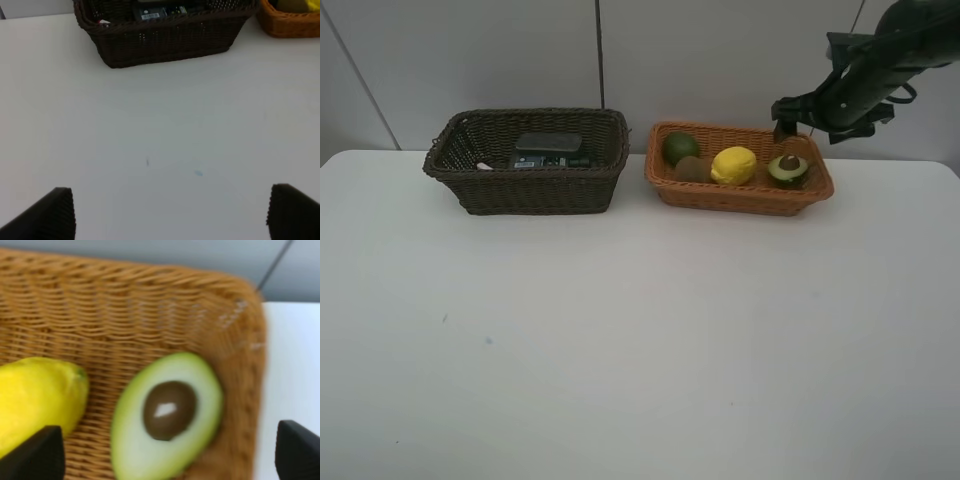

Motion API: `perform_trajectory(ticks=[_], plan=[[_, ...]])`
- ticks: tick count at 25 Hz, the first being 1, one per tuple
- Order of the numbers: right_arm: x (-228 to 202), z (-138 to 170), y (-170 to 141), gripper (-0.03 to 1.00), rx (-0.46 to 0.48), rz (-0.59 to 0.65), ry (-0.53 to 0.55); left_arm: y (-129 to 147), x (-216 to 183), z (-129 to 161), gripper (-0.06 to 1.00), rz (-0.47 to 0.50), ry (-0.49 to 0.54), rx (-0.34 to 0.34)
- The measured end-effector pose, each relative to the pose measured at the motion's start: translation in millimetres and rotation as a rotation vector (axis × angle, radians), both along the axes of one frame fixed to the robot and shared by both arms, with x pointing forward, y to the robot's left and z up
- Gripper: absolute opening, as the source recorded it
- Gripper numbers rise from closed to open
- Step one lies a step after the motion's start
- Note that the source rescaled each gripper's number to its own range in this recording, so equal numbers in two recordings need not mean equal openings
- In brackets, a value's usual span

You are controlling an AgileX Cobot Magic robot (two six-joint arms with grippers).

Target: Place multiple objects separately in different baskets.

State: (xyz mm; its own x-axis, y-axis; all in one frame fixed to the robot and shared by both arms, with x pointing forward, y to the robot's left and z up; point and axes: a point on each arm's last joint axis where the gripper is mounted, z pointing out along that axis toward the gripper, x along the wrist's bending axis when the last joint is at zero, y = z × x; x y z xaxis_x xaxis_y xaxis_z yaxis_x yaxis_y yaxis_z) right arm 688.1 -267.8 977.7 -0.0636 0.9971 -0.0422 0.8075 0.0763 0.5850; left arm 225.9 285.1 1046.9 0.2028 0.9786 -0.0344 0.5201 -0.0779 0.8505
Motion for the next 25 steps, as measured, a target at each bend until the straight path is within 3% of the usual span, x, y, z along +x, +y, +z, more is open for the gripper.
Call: perform_trajectory(ticks=[7,15,19,25], plan=[[-72,52,-48,1.0,0.001,-0.106,-0.114,0,0,0,1.0,0.0,0.0,0.0],[-200,115,-46,1.0,-0.002,-0.124,-0.228,0,0,0,1.0,0.0,0.0,0.0],[-265,122,-44,1.0,-0.004,-0.137,-0.224,0,0,0,1.0,0.0,0.0,0.0],[-358,124,-40,1.0,0.009,-0.148,-0.369,0,0,0,1.0,0.0,0.0,0.0]])
